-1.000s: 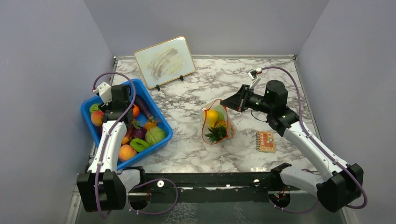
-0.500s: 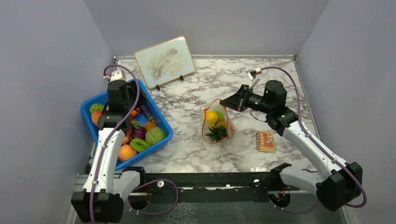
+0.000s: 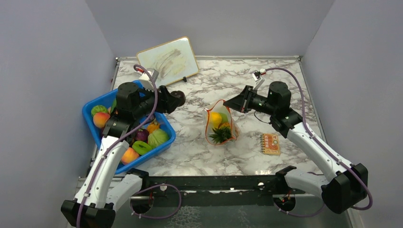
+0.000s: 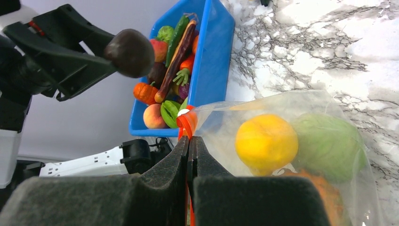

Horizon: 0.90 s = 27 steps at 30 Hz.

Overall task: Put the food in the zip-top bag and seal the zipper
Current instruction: Pick up the fake fruit from the bin, then place the fake fruit in the zipper food storage bag.

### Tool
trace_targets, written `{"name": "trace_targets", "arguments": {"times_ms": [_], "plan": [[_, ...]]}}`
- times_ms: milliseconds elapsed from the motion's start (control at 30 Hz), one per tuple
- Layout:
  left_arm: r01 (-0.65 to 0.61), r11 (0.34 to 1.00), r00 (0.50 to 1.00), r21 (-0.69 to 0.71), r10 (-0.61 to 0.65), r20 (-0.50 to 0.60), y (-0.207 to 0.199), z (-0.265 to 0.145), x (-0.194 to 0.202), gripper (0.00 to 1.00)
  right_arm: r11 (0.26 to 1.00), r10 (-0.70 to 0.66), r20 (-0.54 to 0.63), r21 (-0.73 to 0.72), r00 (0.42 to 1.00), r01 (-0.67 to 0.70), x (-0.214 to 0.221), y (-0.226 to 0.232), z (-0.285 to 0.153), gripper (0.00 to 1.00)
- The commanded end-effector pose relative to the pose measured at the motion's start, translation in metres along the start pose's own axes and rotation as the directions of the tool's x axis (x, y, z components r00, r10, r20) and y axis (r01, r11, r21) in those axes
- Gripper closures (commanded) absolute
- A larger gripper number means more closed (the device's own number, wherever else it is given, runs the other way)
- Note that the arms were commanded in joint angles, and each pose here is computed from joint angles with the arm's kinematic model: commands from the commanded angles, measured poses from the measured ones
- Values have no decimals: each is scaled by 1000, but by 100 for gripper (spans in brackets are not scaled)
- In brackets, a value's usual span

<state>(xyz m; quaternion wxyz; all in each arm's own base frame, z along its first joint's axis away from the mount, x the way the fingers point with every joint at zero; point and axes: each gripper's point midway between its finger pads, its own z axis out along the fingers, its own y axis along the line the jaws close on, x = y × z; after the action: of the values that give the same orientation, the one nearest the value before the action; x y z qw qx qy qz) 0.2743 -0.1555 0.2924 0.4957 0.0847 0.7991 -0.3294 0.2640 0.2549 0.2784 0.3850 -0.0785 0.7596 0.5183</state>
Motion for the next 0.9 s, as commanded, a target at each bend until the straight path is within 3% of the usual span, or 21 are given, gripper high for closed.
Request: {"name": "trace_targets", "arguments": {"times_ms": [0, 167, 500, 867], "plan": [[-112, 969, 994, 219, 105, 43, -44, -11, -1, 59, 1000, -16, 32, -14, 999, 16, -6, 3, 3, 99], [-134, 924, 991, 359, 131, 33, -74, -19, 9, 59, 1000, -12, 31, -12, 999, 12, -4, 1, 3, 99], [-150, 852, 984, 501, 177, -7, -111, -10, 38, 59, 1000, 5, 20, -25, 1000, -4, -2, 1, 6, 99], [-198, 818, 968, 539, 249, -23, -145, 25, 67, 59, 999, 15, 25, -39, 1000, -14, 1, 4, 3, 99]]}}
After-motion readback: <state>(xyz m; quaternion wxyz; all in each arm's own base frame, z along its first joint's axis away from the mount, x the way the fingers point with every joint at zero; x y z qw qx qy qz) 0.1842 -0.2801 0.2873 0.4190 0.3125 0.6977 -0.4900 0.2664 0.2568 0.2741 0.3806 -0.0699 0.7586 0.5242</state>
